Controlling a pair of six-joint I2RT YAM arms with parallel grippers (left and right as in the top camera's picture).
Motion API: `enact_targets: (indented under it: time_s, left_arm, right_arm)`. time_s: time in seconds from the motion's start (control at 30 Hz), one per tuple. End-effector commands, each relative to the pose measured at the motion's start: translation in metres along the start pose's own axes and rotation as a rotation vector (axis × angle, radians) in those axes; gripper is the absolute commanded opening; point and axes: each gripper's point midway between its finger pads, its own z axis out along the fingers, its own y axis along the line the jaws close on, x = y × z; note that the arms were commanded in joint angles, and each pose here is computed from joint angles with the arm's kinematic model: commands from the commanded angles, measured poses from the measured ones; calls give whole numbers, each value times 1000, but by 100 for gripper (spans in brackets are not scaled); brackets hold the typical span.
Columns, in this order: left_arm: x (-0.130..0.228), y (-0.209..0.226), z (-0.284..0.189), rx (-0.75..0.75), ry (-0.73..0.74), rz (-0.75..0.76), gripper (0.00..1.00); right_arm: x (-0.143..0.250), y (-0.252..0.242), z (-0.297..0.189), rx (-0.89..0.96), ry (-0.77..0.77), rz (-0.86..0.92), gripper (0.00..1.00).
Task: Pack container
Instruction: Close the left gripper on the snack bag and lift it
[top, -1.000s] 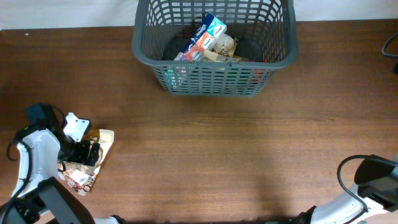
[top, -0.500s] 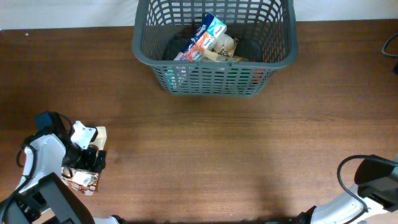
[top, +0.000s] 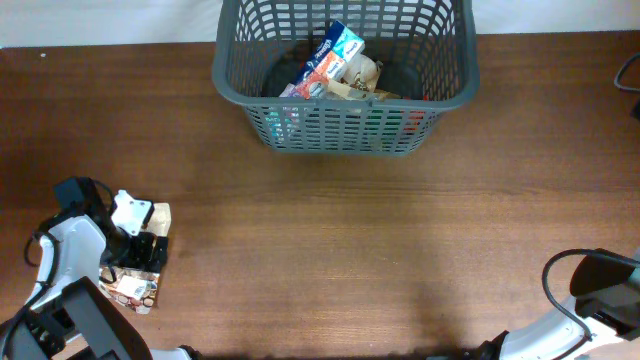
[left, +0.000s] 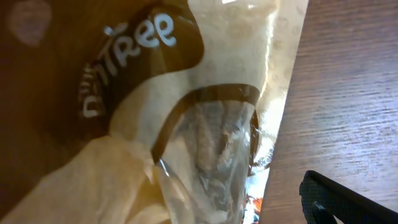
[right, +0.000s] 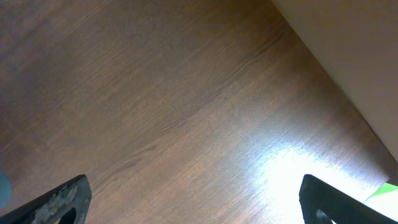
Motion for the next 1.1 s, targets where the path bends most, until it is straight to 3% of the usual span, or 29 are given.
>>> enact_targets:
  time_s: [0.0, 1.07]
  left_arm:
    - [2, -3, 5, 20, 8, -15, 99]
    - [9, -9, 27, 52, 49, -30, 100]
  right_arm:
    - [1, 1, 3, -5, 11, 10, 99]
    - [1, 1, 3, -4, 11, 10, 99]
